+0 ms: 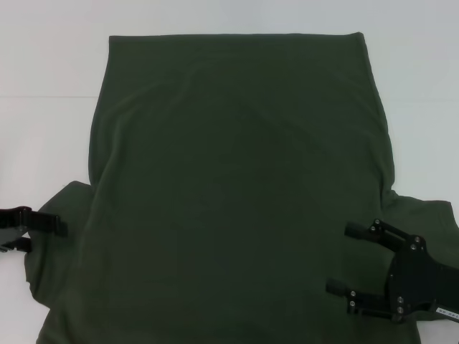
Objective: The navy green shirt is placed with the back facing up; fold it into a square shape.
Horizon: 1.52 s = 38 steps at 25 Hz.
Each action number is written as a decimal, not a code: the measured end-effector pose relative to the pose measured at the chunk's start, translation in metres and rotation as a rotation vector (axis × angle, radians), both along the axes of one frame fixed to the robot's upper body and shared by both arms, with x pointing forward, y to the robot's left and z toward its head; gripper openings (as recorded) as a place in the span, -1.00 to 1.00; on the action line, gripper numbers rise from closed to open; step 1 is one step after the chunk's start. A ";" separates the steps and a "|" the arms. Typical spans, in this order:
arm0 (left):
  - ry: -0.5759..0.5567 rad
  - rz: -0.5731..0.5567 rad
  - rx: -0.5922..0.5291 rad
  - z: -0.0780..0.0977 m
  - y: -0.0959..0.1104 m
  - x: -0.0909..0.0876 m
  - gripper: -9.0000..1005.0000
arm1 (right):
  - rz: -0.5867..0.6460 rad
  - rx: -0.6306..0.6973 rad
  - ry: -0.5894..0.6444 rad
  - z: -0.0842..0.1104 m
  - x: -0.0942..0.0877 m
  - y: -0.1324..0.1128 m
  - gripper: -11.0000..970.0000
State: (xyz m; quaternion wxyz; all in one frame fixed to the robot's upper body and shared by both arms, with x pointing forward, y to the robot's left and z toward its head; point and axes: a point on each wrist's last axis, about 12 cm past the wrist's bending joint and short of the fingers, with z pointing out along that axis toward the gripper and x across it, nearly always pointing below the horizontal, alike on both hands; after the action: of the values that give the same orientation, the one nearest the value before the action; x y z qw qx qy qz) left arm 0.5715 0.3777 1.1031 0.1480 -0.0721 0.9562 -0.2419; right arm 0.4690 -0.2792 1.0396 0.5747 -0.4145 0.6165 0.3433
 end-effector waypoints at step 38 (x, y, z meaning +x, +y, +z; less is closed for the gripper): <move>0.007 -0.095 0.181 0.009 -0.018 0.013 0.45 | 0.007 0.009 -0.004 0.001 -0.001 0.000 0.87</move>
State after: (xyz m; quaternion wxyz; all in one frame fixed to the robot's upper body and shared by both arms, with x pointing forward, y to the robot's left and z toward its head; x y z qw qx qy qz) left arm 0.5840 0.3593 1.1125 0.1387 -0.0137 0.9770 -0.1612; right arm 0.4684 -0.2795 1.0410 0.5767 -0.4148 0.6123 0.3471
